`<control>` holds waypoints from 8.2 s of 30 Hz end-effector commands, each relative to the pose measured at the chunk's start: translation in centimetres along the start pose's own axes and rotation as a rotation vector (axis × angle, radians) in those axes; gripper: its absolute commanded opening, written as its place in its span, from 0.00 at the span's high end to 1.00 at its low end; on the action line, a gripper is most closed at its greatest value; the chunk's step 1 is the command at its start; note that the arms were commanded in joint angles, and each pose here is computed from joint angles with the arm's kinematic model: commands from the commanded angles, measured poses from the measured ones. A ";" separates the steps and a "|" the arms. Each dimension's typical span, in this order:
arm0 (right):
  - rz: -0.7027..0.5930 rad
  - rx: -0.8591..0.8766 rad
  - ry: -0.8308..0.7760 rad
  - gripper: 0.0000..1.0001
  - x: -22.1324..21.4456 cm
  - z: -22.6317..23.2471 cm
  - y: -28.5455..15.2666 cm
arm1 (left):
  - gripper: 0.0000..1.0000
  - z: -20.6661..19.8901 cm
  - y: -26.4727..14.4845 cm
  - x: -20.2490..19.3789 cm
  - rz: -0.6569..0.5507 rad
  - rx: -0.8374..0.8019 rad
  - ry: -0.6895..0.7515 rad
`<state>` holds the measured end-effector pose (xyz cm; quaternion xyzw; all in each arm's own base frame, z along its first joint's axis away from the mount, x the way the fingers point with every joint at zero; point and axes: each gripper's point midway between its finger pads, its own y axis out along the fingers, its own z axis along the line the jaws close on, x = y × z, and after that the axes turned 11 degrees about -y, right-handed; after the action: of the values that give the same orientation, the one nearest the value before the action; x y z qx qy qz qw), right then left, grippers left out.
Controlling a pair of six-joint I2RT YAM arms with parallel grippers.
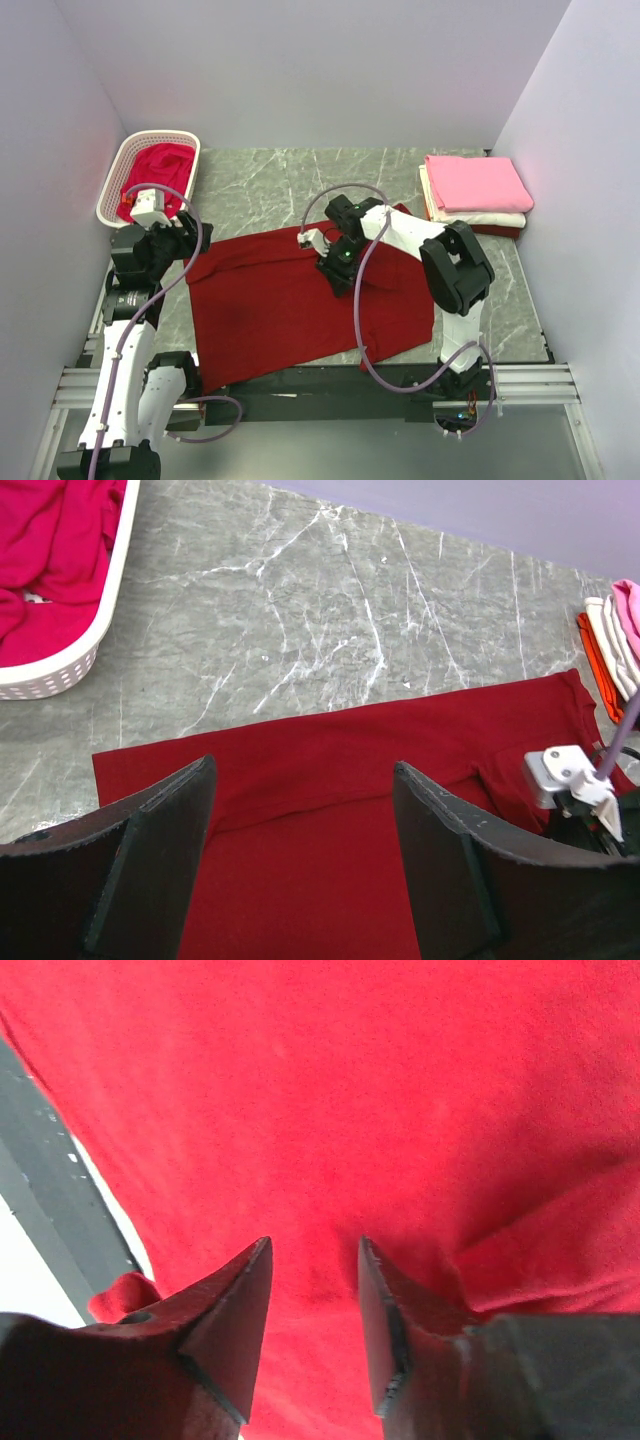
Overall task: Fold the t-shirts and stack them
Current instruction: Fold the tshirt
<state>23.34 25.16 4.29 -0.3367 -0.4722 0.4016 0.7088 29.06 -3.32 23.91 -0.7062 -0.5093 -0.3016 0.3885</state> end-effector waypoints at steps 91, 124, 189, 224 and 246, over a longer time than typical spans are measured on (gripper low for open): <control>-0.019 -0.243 0.143 0.71 4.2 -4.0 -1.4 | 0.23 -1.2 0.0 1.3 -0.034 -0.048 0.030; 0.045 -0.330 0.193 0.62 3.7 -4.3 0.1 | 0.23 -1.3 -0.2 1.5 -0.044 -0.049 0.032; -0.107 -0.273 0.167 0.58 4.9 -3.4 -6.8 | 0.23 -1.4 -0.3 1.5 -0.045 -0.059 0.033; -0.237 -0.603 0.804 0.87 -10.7 -24.5 -15.0 | 0.23 -1.3 0.0 1.3 -0.033 -0.054 0.029; -0.182 -0.849 0.748 0.95 -11.4 -30.1 -18.6 | 0.23 -1.1 0.3 1.0 -0.020 -0.049 0.027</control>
<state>51.69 4.22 5.07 -0.6530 -0.3155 -0.0202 0.6882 29.17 -3.54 23.58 -0.7125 -0.5027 -0.2985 0.3880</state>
